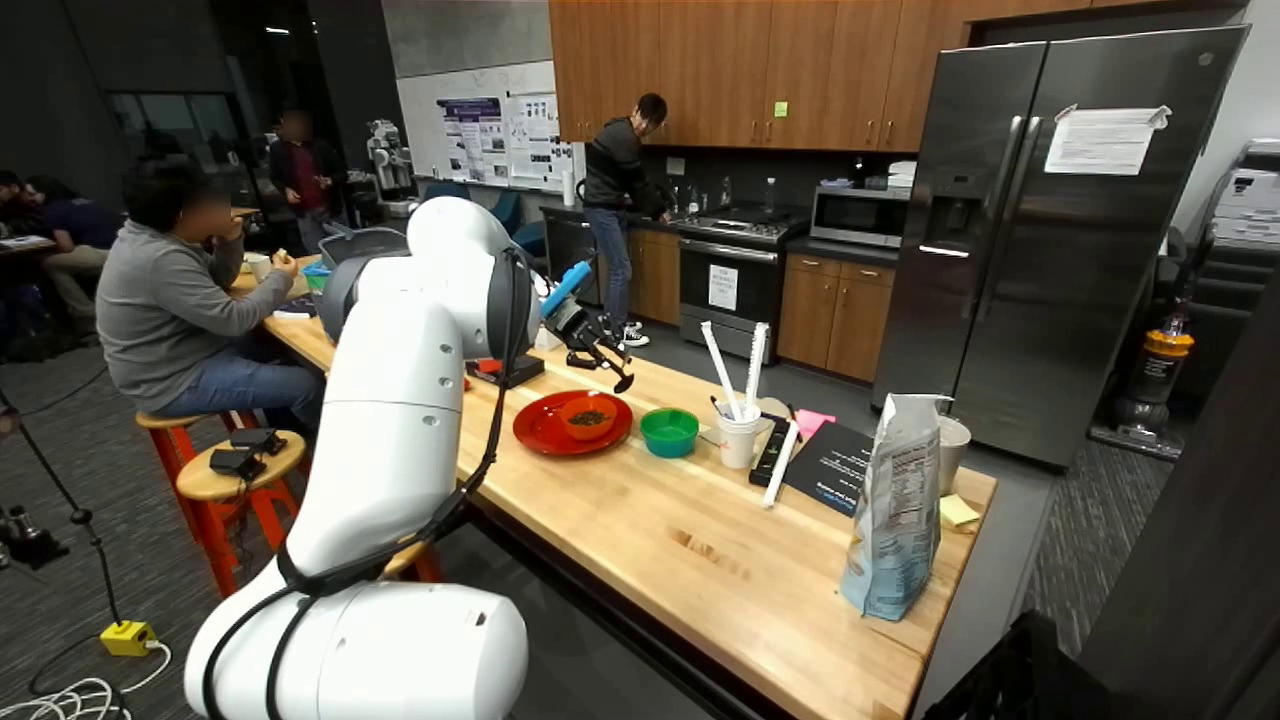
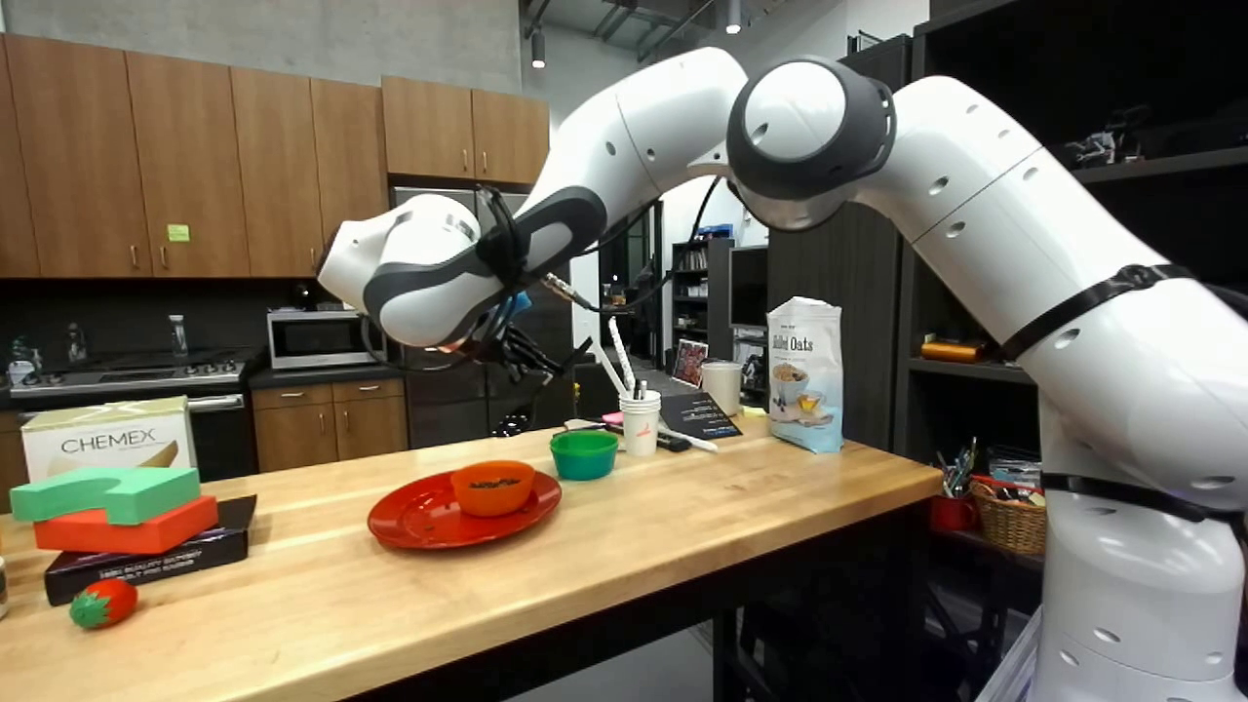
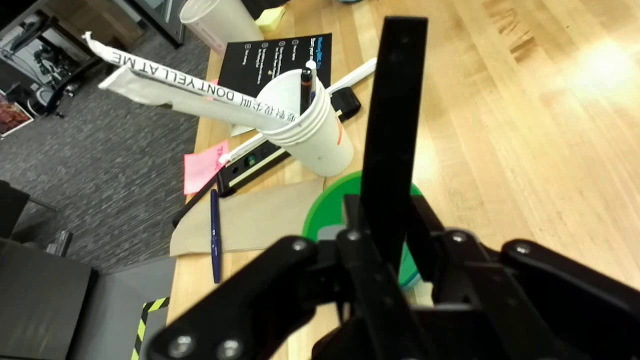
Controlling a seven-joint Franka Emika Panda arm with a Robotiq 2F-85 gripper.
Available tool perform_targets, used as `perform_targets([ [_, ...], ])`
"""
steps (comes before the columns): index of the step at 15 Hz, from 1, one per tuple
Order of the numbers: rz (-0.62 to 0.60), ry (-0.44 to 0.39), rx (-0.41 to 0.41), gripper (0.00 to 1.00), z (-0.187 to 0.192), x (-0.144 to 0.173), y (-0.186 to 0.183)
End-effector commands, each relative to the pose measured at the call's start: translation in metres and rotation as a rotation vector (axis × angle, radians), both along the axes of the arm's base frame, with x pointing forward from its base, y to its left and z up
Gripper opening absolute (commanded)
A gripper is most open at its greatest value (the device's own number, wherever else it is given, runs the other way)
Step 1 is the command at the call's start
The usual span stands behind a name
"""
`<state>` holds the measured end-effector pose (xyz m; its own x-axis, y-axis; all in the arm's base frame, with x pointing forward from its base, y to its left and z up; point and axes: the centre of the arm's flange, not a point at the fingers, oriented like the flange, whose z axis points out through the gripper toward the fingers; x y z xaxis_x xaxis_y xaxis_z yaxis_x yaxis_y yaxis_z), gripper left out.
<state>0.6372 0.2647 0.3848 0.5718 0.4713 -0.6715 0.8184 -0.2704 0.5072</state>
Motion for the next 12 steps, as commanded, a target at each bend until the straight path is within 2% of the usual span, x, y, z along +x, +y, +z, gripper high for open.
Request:
perform_targets([
  [1,0.011,-0.002,0.008,0.25,0.0008,0.0013,0.0015],
  [10,0.023,0.000,0.014,0.25,0.0029,0.0026,0.0025],
  [11,0.023,0.000,0.014,0.06,0.0028,0.0027,0.0025],
  [12,0.012,-0.008,0.015,0.06,0.0026,-0.0005,0.0012],
])
